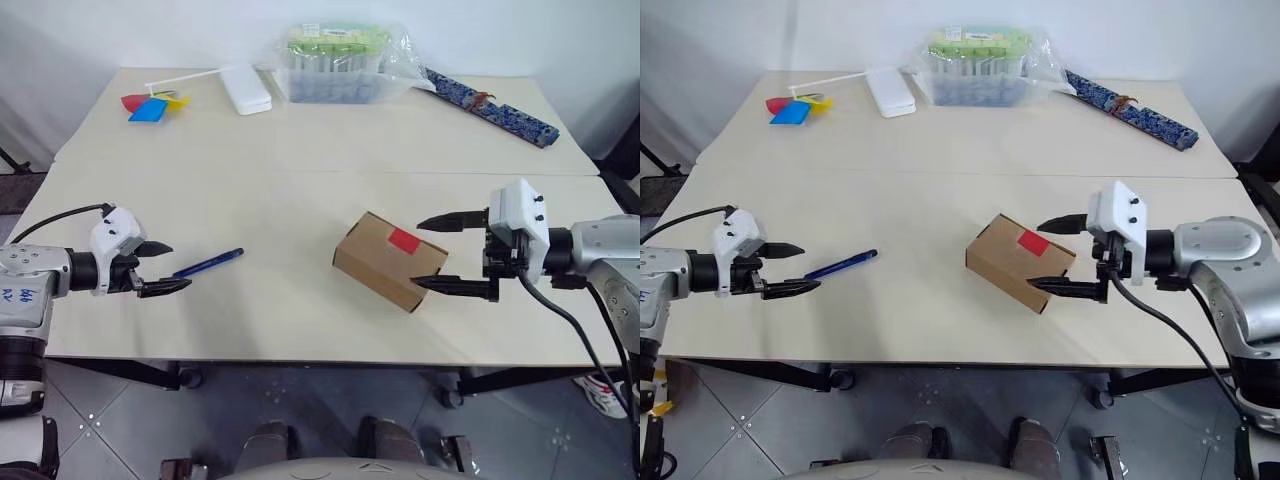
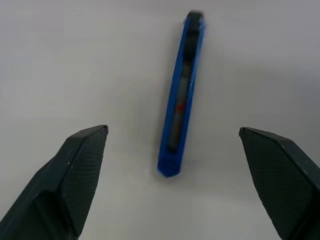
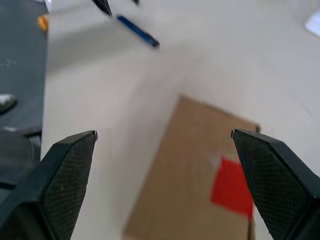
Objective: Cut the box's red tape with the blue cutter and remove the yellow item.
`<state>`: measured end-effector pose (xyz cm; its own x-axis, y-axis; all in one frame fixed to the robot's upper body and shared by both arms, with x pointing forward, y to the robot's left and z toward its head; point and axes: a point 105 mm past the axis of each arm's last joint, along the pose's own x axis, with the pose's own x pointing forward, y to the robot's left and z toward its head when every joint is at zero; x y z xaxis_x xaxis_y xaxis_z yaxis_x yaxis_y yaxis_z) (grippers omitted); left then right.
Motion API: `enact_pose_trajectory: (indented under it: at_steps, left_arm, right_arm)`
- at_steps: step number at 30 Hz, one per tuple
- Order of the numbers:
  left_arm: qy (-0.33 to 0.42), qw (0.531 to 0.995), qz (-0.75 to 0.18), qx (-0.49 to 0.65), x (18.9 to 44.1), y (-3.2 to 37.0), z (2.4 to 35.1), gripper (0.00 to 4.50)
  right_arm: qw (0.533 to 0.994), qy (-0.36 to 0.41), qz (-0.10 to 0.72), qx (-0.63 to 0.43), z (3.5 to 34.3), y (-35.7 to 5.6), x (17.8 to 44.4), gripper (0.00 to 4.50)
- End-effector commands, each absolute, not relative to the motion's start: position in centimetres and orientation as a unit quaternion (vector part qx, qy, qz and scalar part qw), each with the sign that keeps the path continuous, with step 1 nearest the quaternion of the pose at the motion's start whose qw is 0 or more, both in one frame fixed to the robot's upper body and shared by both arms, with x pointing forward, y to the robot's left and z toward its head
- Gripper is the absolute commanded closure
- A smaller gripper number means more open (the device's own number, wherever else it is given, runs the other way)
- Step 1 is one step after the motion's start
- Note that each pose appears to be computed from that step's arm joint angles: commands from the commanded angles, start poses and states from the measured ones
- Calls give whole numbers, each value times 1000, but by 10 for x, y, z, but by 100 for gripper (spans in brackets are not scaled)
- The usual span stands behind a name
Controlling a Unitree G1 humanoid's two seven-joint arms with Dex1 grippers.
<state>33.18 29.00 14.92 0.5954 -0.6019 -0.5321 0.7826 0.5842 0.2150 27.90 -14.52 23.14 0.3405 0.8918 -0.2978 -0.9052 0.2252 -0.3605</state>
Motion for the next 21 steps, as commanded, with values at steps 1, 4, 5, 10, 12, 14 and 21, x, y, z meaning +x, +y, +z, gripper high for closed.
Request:
enact_pose_trajectory:
  at_steps: [1, 4, 5, 10, 12, 14, 21]
  left_arm:
    - [206, 855, -413, 235, 335, 289, 150, 4]
    - [227, 844, -423, 238, 336, 291, 139, 4]
    - [235, 842, -424, 237, 337, 292, 136, 4]
    - [274, 817, -439, 254, 331, 299, 123, 4]
    - [272, 816, -439, 260, 333, 300, 124, 21]
    - [268, 818, -438, 258, 335, 300, 125, 59]
    - [262, 815, -442, 267, 340, 297, 125, 262]
  right_arm:
    - [779, -5, 577, -245, 240, -139, 274, 0]
    - [782, -3, 574, -244, 239, -141, 272, 0]
    - [783, -1, 571, -246, 238, -142, 272, 0]
    - [789, 3, 562, -249, 237, -147, 271, 0]
    - [791, 4, 558, -250, 237, -149, 271, 0]
    - [792, 5, 556, -251, 236, -150, 271, 0]
    - [793, 3, 552, -256, 238, -151, 272, 0]
